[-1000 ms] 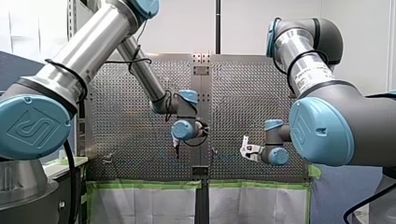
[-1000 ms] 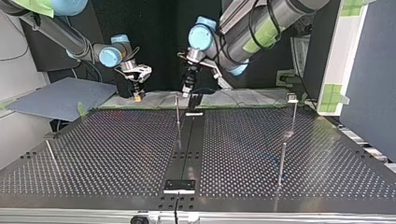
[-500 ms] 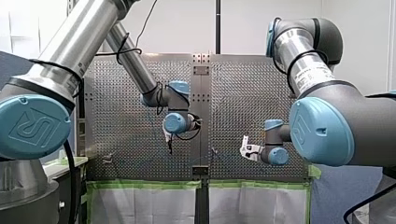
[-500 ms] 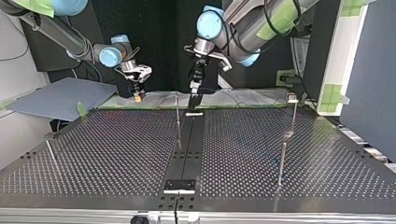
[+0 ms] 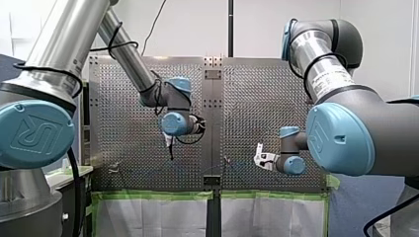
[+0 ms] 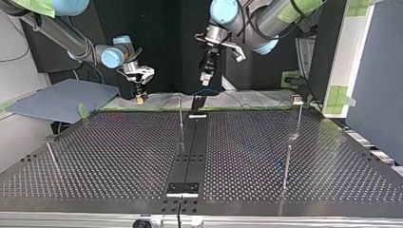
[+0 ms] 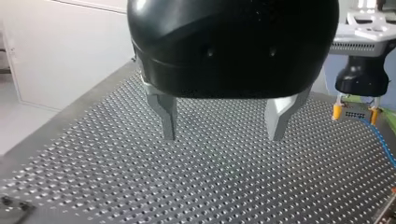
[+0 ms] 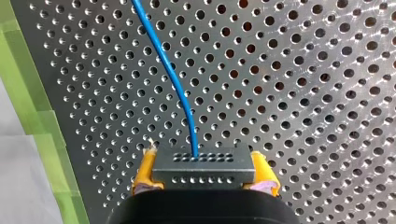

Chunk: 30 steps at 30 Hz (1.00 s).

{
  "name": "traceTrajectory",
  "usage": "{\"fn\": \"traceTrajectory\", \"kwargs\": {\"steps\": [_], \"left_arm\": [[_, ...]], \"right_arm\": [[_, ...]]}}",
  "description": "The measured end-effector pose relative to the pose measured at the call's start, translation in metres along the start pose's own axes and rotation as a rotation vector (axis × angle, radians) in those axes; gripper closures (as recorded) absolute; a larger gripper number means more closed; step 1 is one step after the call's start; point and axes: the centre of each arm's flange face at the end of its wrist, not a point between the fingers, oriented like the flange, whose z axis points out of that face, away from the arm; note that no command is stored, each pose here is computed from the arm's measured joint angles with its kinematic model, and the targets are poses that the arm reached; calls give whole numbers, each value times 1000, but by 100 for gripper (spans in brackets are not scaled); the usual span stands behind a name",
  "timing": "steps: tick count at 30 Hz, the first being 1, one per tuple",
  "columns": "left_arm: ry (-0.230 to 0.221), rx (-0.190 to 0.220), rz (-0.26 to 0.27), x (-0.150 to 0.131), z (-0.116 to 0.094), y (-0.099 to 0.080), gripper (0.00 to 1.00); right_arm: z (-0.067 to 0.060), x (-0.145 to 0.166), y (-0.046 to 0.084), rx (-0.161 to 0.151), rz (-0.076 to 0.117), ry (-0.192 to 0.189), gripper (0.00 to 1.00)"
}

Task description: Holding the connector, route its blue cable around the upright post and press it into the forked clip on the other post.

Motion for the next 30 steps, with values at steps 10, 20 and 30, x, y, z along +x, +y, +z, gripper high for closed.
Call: {"fn": "traceTrajectory", "kwargs": {"steps": [10, 20, 30], "left_arm": [[-41, 11, -39, -16, -29, 7, 7], [-71, 30, -62, -28, -58, 15, 7], [-124, 41, -94, -39, -85, 24, 7]], "right_arm": [[0, 0, 0, 0, 1, -2, 100], [0, 0, 0, 0, 0, -1, 100], [0, -1, 0, 0, 0, -1, 100]]}}
